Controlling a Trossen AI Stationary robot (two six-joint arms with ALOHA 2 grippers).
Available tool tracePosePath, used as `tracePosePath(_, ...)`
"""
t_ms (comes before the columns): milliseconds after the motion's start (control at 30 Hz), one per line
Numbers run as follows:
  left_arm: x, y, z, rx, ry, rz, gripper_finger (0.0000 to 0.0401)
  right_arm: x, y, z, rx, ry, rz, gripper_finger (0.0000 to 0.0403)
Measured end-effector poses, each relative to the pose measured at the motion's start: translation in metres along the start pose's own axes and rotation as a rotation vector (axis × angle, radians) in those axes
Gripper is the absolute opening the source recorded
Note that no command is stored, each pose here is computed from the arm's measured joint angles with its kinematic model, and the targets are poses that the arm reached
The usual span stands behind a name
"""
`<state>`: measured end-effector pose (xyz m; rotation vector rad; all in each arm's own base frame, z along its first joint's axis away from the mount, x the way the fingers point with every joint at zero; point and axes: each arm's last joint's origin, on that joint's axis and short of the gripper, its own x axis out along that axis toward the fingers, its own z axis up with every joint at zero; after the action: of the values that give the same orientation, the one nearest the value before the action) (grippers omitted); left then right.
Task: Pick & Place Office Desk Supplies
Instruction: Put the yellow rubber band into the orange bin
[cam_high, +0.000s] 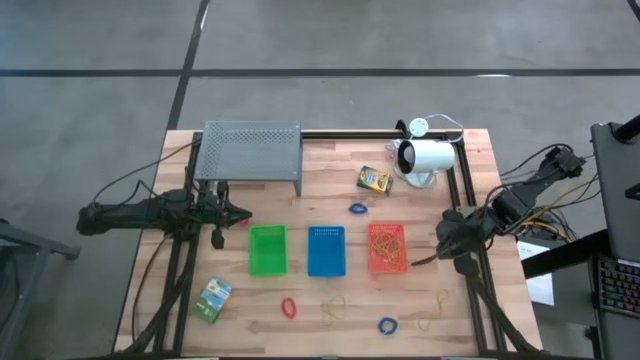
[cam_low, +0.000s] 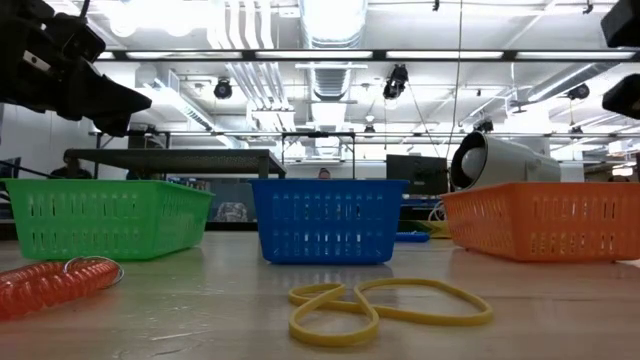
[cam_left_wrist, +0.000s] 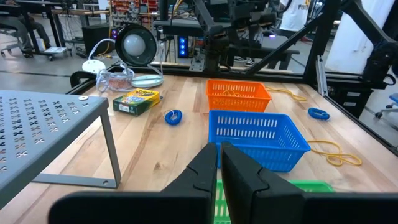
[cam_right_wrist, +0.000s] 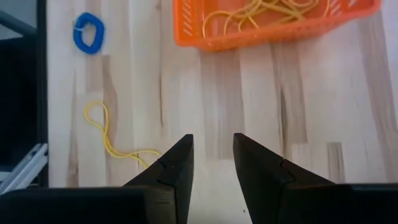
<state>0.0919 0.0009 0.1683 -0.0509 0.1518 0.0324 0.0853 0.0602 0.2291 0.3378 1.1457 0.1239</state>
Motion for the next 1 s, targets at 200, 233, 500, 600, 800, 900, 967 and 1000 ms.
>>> tracePosePath(200,0.000,0.000,0.000,0.000,0.000,0.000,0.0028,0.006,-0.001,-0.005,0.018,0.021,-0.010,0.0102)
tracePosePath(233,0.000,0.000,0.000,0.000,-0.001,0.000,0.0028,0.007,-0.002,-0.006,0.029,0.025,-0.011,0.0101)
tracePosePath(500,0.000,0.000,0.000,0.000,0.000,0.000,0.0028,0.012,-0.001,-0.011,0.062,0.047,-0.008,0.0093)
tracePosePath(600,0.000,0.000,0.000,0.000,0.000,0.000,0.0028,0.012,0.000,-0.012,0.087,0.049,-0.007,0.0095)
tracePosePath(800,0.000,0.000,0.000,0.000,-0.001,0.000,0.0028,0.013,0.000,-0.012,0.133,0.050,-0.010,0.0102)
tracePosePath(900,0.000,0.000,0.000,0.000,0.000,0.000,0.0028,0.013,0.000,-0.012,0.134,0.052,-0.011,0.0105)
tracePosePath(967,0.000,0.000,0.000,0.000,-0.001,0.000,0.0028,0.013,0.000,-0.012,0.135,0.053,-0.011,0.0105)
tracePosePath(1000,0.000,0.000,0.000,0.000,0.000,0.000,0.0028,0.013,0.000,-0.012,0.136,0.055,-0.012,0.0105)
